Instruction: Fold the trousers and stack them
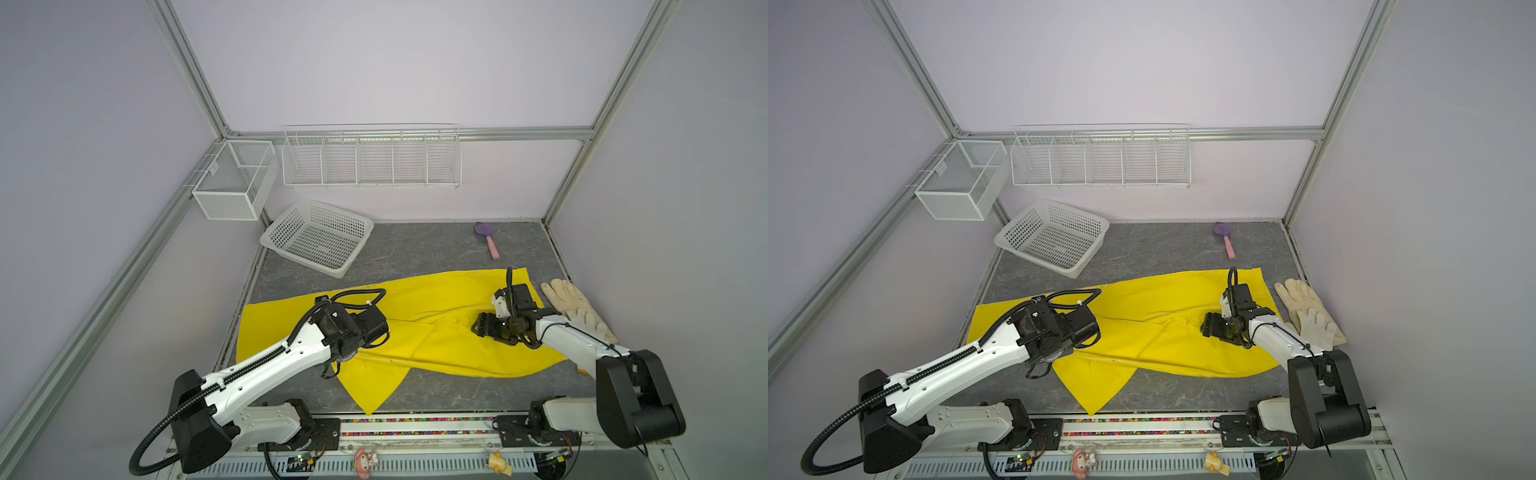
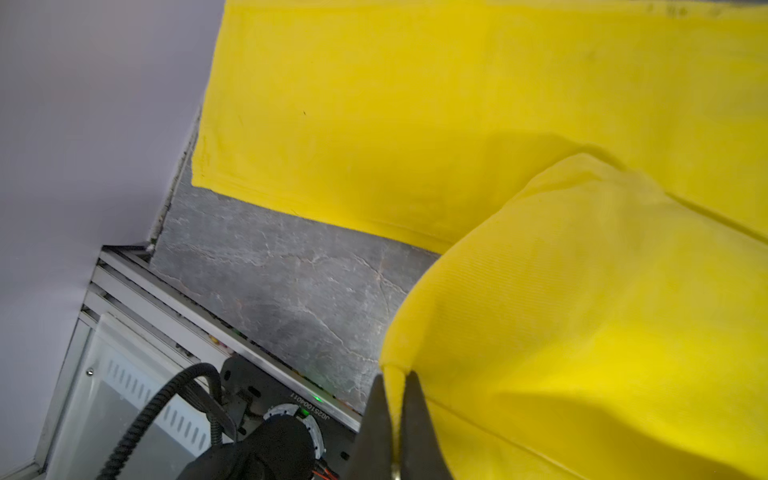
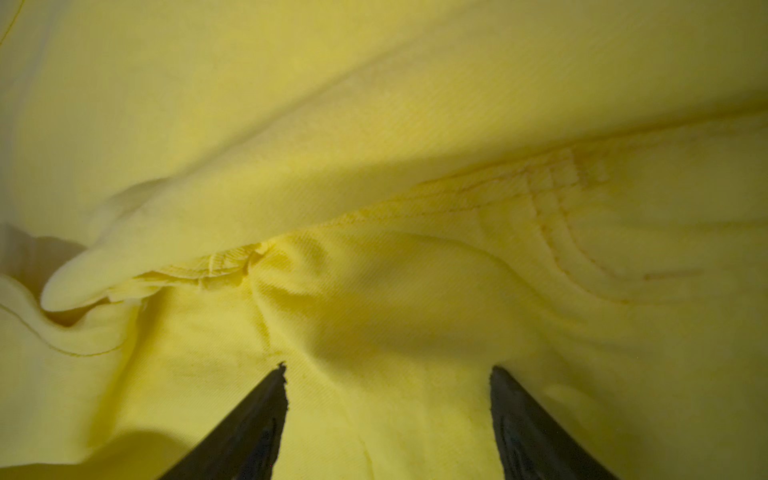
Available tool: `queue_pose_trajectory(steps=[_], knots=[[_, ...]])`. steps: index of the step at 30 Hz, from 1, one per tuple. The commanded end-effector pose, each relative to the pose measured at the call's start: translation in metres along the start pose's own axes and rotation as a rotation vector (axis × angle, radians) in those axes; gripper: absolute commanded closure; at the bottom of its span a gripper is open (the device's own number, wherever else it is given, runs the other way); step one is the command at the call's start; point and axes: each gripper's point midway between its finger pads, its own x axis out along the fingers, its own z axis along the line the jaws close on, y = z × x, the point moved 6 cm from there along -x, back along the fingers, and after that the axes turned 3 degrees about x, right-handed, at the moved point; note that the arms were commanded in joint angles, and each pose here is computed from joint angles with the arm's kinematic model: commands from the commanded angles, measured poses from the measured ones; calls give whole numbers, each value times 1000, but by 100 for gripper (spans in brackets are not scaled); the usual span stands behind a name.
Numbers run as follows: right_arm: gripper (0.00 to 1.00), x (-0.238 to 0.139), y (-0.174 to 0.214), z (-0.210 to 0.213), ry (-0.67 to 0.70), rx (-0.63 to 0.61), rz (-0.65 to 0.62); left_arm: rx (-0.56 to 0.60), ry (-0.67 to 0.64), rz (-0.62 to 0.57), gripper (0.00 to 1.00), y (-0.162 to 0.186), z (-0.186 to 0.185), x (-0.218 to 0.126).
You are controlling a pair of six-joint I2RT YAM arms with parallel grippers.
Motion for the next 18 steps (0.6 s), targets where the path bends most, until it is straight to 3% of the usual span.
queue_pose_trajectory(steps=[1, 5, 10, 15, 18], knots=[[21, 8, 11, -20, 114, 20, 34, 124, -208, -53, 100, -12, 43, -12], [21, 8, 11, -19, 109, 17, 30, 171, -136, -44, 100, -20, 10, -11], [21, 8, 11, -20, 108, 19, 30, 247, 268, 61, 100, -7, -91, -12], [21, 8, 11, -20, 103, 19, 27, 353, 535, 133, 100, 15, -171, -21], [21, 9, 10, -19, 100, 16, 27, 386, 624, 167, 100, 21, -207, -22]])
